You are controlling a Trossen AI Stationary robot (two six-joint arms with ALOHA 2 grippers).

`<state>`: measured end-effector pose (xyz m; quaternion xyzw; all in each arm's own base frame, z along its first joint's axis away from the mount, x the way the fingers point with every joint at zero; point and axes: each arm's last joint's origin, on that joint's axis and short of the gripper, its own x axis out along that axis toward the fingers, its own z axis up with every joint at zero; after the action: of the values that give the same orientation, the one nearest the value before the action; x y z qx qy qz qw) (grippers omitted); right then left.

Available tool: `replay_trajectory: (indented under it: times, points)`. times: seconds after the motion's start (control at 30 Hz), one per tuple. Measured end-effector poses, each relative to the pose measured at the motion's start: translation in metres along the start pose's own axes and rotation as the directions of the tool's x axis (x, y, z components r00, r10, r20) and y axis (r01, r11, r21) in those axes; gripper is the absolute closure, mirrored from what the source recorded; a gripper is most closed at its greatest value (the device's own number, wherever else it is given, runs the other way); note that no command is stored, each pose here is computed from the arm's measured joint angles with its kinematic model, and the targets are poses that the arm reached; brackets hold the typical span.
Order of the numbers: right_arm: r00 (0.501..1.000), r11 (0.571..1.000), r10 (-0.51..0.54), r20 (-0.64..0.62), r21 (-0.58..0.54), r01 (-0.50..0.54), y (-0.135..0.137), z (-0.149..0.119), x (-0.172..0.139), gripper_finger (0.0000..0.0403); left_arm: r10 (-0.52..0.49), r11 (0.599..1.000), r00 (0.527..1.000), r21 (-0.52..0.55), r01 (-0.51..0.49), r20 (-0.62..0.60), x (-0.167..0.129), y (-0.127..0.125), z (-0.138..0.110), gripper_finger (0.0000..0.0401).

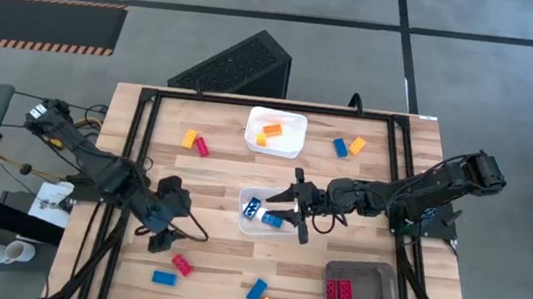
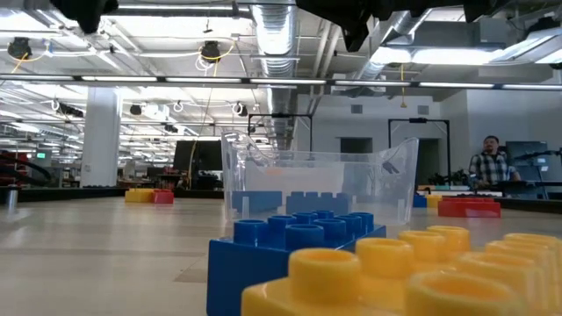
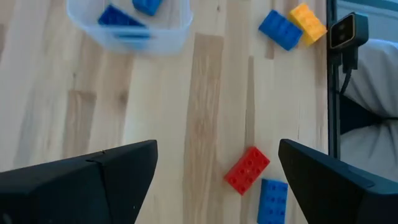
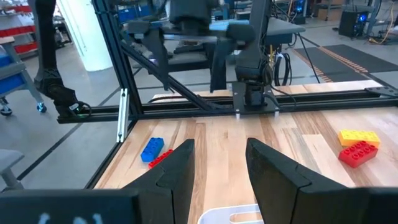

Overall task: Sort & place blocks by color
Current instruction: Put the blue game piece into the transparent bin

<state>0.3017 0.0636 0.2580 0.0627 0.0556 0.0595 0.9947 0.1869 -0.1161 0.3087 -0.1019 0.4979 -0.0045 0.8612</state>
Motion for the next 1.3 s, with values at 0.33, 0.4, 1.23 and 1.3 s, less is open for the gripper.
replay_trajectory:
  times: [0.33,0.4,1.23,1.3]
  points:
    - [0.998,1.000,-0.003,-0.061,0.029,0.004,0.001,-0.006,0.000,0.0237,0.090,0.996,0.993,-0.013,-0.091,-0.079,0.024,-0.009,0.003,0.0083]
    - [0.998,1.000,-0.003,-0.064,0.030,0.005,0.001,-0.006,0.000,0.0237,0.103,0.995,0.988,-0.004,-0.104,-0.113,0.031,-0.011,0.003,0.0083]
    - [0.997,0.999,-0.004,-0.075,0.033,0.007,0.001,-0.007,0.000,0.0237,0.155,0.969,0.974,0.219,-0.118,-0.163,0.087,-0.046,-0.020,0.0083]
    - [0.997,0.999,-0.004,-0.074,0.034,0.006,0.001,-0.007,0.000,0.0237,0.194,0.965,0.969,0.210,-0.160,-0.155,0.089,-0.044,-0.026,0.0083]
